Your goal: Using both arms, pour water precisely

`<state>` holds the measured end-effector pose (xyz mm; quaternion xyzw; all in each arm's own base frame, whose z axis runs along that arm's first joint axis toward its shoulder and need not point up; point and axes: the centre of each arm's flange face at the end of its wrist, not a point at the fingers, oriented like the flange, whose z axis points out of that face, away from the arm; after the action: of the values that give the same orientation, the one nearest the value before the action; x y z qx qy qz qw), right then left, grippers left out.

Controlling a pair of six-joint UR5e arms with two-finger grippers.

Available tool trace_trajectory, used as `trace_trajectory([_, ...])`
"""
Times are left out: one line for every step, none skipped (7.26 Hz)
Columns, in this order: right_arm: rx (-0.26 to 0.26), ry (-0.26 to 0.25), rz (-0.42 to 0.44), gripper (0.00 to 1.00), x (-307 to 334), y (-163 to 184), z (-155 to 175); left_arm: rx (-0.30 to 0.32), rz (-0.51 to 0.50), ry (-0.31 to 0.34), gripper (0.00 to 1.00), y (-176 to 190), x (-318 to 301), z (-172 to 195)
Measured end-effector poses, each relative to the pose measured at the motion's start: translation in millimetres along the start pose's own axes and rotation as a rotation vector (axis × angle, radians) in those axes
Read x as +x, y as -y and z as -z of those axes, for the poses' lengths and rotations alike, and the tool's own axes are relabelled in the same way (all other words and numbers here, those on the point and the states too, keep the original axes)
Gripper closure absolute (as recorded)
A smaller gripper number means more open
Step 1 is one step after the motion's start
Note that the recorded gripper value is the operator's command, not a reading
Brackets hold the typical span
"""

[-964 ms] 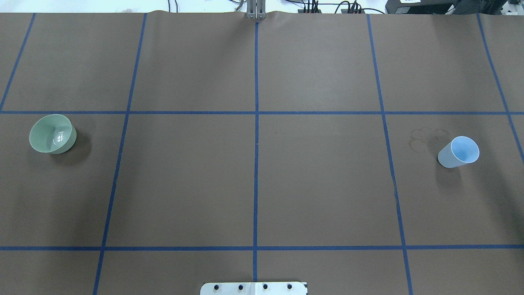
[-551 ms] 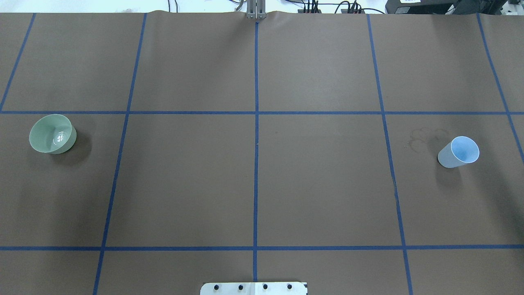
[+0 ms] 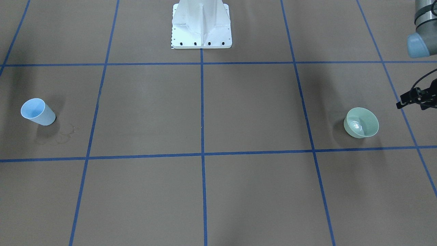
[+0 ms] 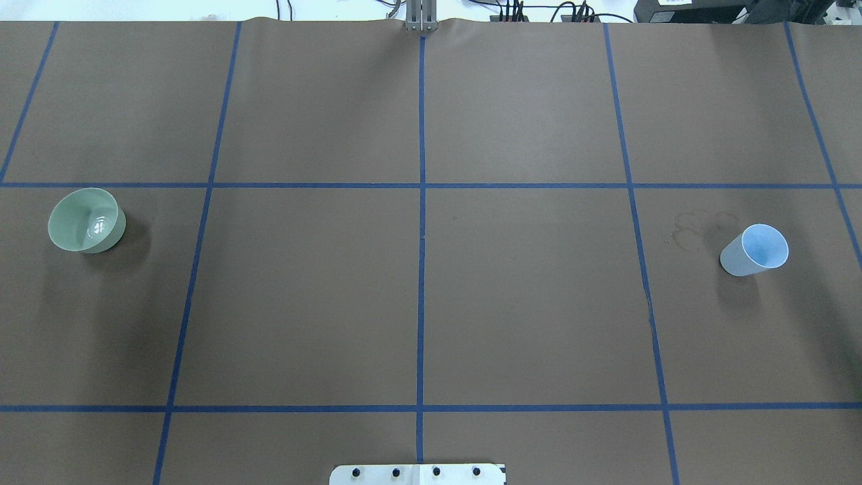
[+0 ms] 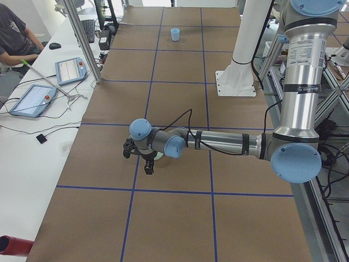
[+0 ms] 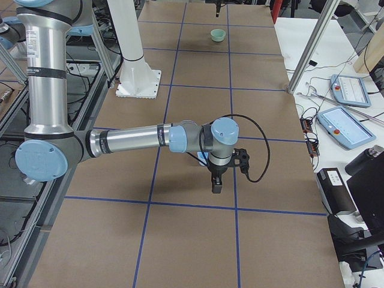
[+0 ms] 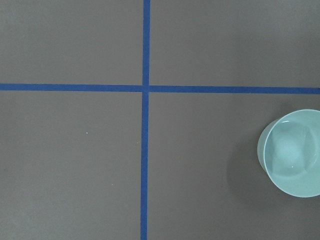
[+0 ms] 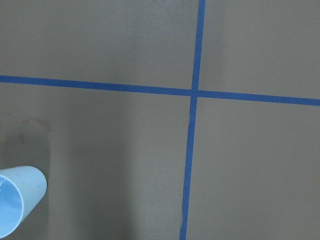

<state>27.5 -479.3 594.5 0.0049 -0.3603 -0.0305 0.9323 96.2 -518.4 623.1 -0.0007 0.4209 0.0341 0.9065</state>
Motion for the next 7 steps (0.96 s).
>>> trace_trajectory([-0.002, 0.013, -0.001, 0.00, -1, -1, -1, 0.000, -0.007, -0.009, 0.00, 7, 8, -16])
trace_trajectory([-0.004, 0.021, -0.003, 0.00, -1, -3, -1, -0.007, -0.003, -0.016, 0.00, 14, 20, -31])
trace_trajectory([-0.005, 0.026, -0.003, 0.00, -1, -4, -2, -0.019, 0.002, -0.020, 0.01, 22, 31, -44])
trace_trajectory([-0.006, 0.027, -0.003, 0.00, -1, -4, -2, -0.032, 0.002, -0.022, 0.10, 28, 39, -54])
trace_trajectory([-0.007, 0.028, -0.004, 0.00, 0, -4, -2, -0.045, -0.001, -0.022, 0.17, 29, 44, -62])
trace_trajectory([-0.007, 0.028, -0.004, 0.00, 0, -4, -3, -0.055, -0.003, -0.022, 0.21, 28, 46, -68])
trace_trajectory([-0.008, 0.028, -0.005, 0.00, 0, -4, -3, -0.064, -0.002, -0.021, 0.21, 28, 46, -72])
